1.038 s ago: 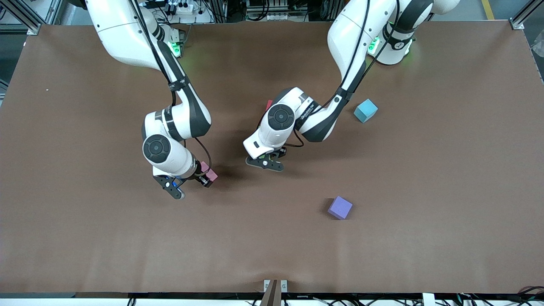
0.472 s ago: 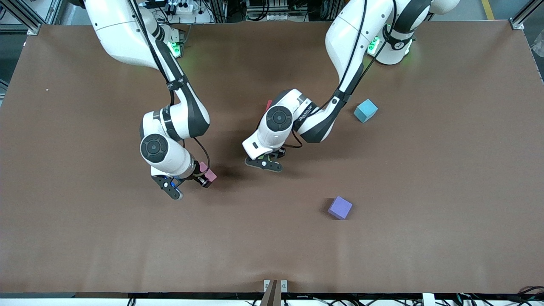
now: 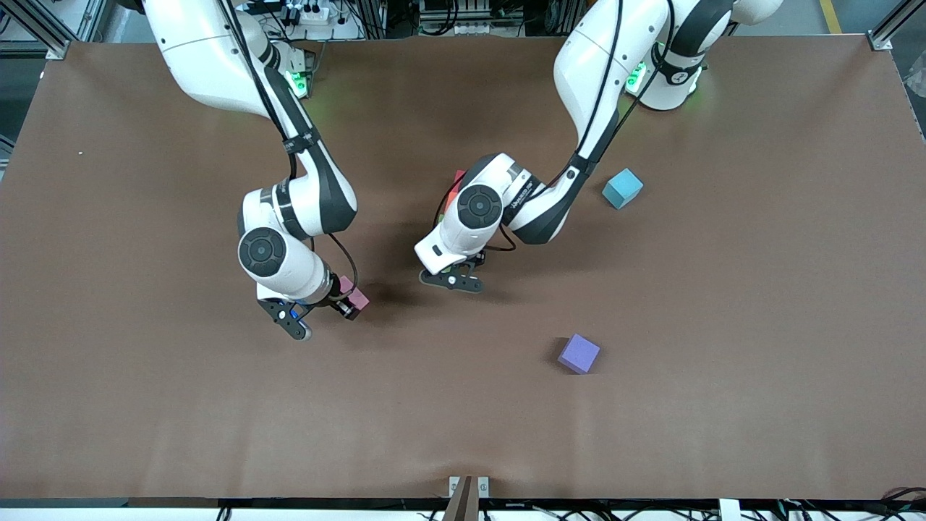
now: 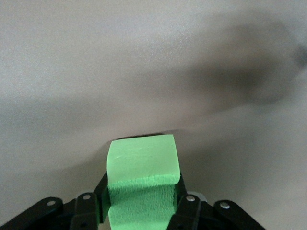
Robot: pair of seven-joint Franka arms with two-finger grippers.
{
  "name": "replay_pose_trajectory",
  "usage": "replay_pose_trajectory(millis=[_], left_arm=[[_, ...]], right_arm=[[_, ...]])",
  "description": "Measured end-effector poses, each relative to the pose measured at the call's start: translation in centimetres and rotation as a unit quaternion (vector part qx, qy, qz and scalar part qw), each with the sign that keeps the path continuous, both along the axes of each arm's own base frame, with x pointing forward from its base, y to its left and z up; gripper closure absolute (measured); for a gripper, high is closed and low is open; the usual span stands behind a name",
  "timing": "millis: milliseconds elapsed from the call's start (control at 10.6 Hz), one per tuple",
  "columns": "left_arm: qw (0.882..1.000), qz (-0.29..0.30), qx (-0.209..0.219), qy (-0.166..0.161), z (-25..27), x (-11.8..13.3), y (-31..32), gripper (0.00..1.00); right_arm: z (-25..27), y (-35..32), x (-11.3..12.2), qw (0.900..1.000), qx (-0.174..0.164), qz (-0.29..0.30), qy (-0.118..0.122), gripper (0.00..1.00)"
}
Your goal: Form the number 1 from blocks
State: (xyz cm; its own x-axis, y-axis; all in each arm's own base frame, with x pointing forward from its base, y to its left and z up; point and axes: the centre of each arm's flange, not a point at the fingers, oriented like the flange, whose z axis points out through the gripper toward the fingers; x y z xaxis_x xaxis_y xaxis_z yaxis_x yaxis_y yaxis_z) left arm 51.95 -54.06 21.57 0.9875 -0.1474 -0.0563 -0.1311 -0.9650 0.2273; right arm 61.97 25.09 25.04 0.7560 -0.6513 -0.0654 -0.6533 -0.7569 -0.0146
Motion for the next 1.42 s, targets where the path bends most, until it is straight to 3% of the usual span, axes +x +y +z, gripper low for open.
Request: replay_pose_trajectory(millis=[377,755,943,1226,1415], left_arm=[[1.000,-0.003,0.019,0.020,-3.7,-1.0,0.2,0.01],[1.000,-0.004,0.016,0.019,-2.9,-1.1,-0.4,0.00],[1.000,0.009,0.007,0.012,1.5,-0.4,-0.7,0.00],[0.999,0.040,0.012,0.018,10.3,3.6,4.5,0.00],[0.995,0.092,0.012,0.020,15.9,8.3,12.3,0.00]], right_arm=[[0.3,0.8,0.0,1.000,0.004,0.011,-0.003,0.36],[1.0,4.8,-1.0,0.998,0.021,0.056,-0.010,0.36],[0.8,5.6,-1.2,0.995,0.024,0.095,-0.012,0.36],[-0.1,6.6,-1.4,0.987,0.026,0.158,-0.014,0.36],[-0.9,11.2,-2.3,0.974,0.032,0.223,-0.023,0.36]])
